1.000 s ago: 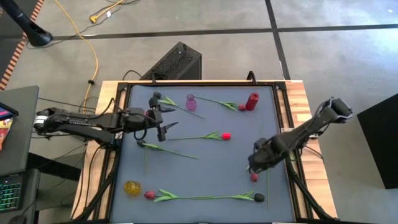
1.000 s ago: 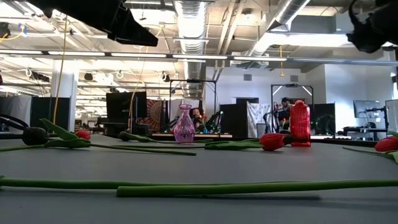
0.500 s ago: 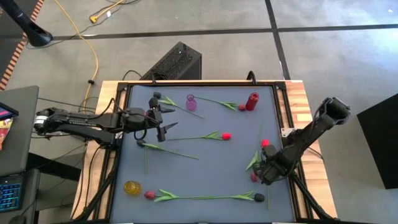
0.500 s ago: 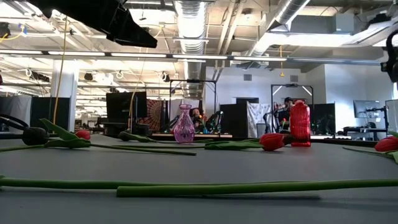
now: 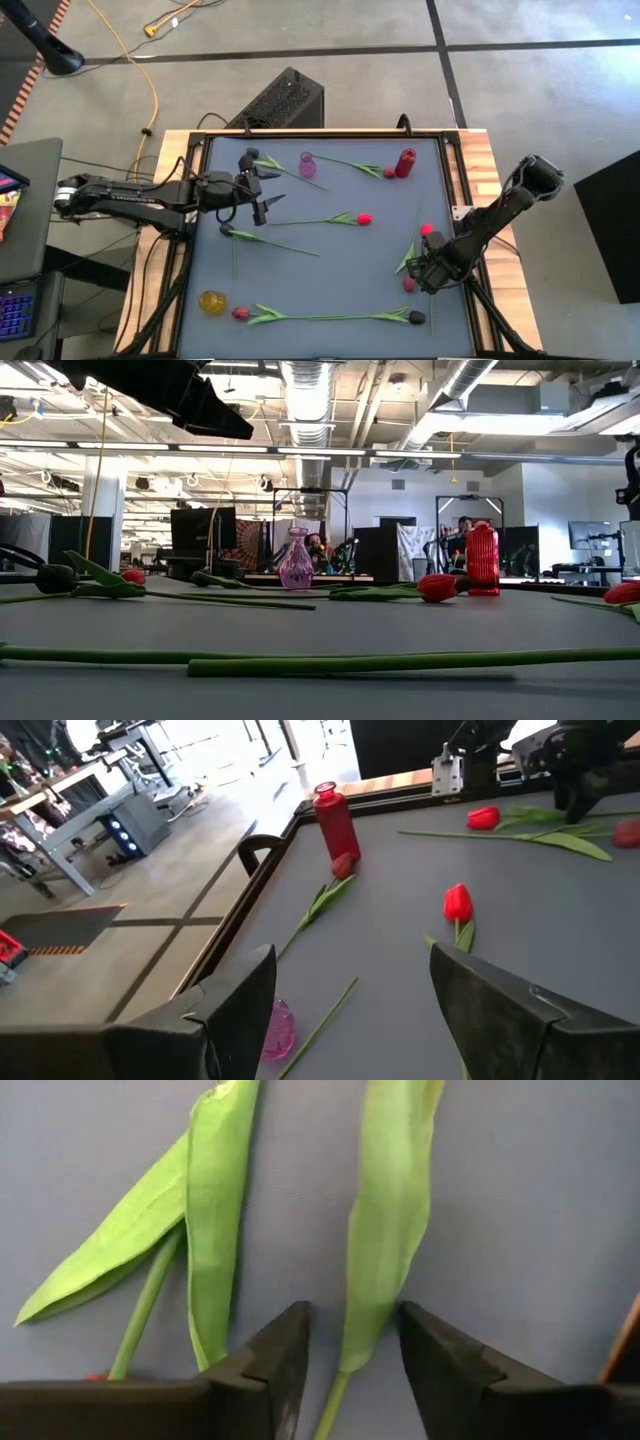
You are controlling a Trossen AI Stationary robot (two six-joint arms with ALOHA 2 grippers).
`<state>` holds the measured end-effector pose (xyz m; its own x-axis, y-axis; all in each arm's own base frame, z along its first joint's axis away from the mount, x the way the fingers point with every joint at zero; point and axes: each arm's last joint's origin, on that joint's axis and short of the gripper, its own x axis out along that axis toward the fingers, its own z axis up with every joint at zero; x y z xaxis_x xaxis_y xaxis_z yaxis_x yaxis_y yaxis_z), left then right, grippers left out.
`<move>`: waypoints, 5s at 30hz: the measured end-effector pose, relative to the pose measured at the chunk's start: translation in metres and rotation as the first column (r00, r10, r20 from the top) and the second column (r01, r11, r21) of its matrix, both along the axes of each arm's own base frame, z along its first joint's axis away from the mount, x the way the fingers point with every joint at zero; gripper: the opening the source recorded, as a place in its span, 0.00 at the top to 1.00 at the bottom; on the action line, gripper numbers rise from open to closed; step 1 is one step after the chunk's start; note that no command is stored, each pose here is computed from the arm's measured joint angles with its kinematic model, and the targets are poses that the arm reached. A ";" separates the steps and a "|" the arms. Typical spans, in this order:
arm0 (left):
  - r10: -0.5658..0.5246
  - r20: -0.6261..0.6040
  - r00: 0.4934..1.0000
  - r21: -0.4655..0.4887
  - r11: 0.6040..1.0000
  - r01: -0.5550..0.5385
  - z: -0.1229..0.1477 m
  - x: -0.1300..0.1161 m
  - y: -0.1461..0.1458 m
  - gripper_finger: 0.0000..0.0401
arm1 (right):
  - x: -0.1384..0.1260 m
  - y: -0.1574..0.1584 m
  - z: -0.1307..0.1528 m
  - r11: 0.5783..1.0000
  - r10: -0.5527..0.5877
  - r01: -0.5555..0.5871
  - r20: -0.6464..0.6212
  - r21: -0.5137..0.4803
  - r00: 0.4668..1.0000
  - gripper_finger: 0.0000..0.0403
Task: Sort flowers into vase by color
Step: Put the right red flower into the red vase
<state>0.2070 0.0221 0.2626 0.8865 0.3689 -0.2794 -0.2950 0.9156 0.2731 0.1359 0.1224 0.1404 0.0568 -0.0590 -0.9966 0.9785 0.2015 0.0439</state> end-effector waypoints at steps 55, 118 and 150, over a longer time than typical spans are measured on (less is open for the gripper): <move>0.041 0.032 0.999 -0.086 0.996 -0.038 0.000 0.000 0.000 0.36 | -0.009 -0.149 0.202 0.256 0.032 0.117 0.130 -0.960 0.991 0.95; 0.036 0.014 0.999 -0.078 0.996 -0.035 -0.002 -0.001 0.000 0.36 | -0.006 -0.230 0.142 0.197 0.327 0.031 0.096 -0.980 0.940 0.78; 0.033 -0.005 0.999 -0.102 0.994 -0.034 -0.004 -0.001 0.000 0.36 | -0.034 -0.189 0.158 0.782 0.478 -0.189 0.377 -0.594 0.793 0.39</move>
<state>0.2057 0.0221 0.2583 0.8730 0.3681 -0.3200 -0.3253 0.9283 0.1803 0.1020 -0.0663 0.2983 0.6331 -0.4170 -0.6521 0.7125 0.6431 0.2805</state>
